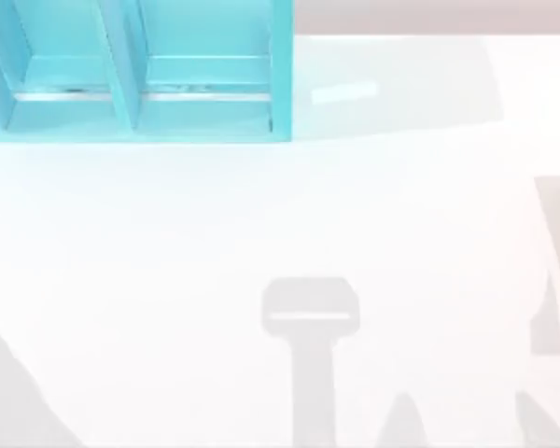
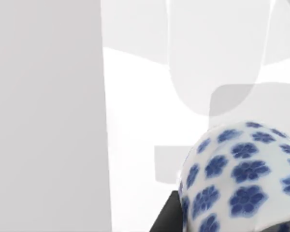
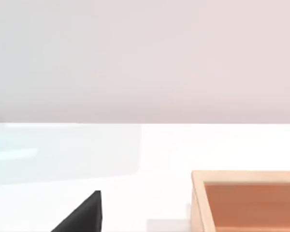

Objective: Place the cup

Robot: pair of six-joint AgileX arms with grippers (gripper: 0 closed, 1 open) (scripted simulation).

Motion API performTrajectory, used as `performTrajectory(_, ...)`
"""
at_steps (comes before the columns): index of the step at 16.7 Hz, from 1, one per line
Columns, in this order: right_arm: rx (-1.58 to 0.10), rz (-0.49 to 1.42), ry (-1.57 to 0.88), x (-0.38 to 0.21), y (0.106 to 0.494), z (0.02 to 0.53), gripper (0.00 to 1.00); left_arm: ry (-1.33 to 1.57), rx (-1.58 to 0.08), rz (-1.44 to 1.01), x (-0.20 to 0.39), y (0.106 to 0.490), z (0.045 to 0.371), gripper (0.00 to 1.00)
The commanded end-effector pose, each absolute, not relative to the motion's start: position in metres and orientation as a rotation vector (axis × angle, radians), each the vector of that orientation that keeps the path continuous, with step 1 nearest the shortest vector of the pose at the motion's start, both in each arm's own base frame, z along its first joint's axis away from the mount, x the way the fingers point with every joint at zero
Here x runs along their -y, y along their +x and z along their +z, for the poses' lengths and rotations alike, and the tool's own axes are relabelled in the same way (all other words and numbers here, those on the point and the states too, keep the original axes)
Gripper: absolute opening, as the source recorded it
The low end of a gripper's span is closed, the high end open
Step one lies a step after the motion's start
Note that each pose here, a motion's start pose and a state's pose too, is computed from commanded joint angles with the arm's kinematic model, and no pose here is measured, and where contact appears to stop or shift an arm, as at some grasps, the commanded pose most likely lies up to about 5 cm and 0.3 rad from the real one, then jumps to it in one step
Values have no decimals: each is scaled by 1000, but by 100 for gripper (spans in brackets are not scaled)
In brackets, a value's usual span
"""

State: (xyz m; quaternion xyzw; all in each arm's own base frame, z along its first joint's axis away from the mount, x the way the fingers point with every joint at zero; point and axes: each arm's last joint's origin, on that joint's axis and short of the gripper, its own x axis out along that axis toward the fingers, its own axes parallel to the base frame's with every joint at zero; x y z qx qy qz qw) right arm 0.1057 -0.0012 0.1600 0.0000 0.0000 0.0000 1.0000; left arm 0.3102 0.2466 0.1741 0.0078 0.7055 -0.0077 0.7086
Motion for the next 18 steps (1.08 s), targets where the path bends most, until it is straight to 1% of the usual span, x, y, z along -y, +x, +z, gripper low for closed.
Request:
performTrajectory(4,0,0,0,1,106,160,100,14,-1567,-17,-247,309,146,0)
performTrajectory(8,0,0,0,1,106,160,100,14,-1568,-18,-247,309,145,0)
performTrajectory(18,0,0,0,1,106,160,100,14,-1568,-18,-247,309,145,75)
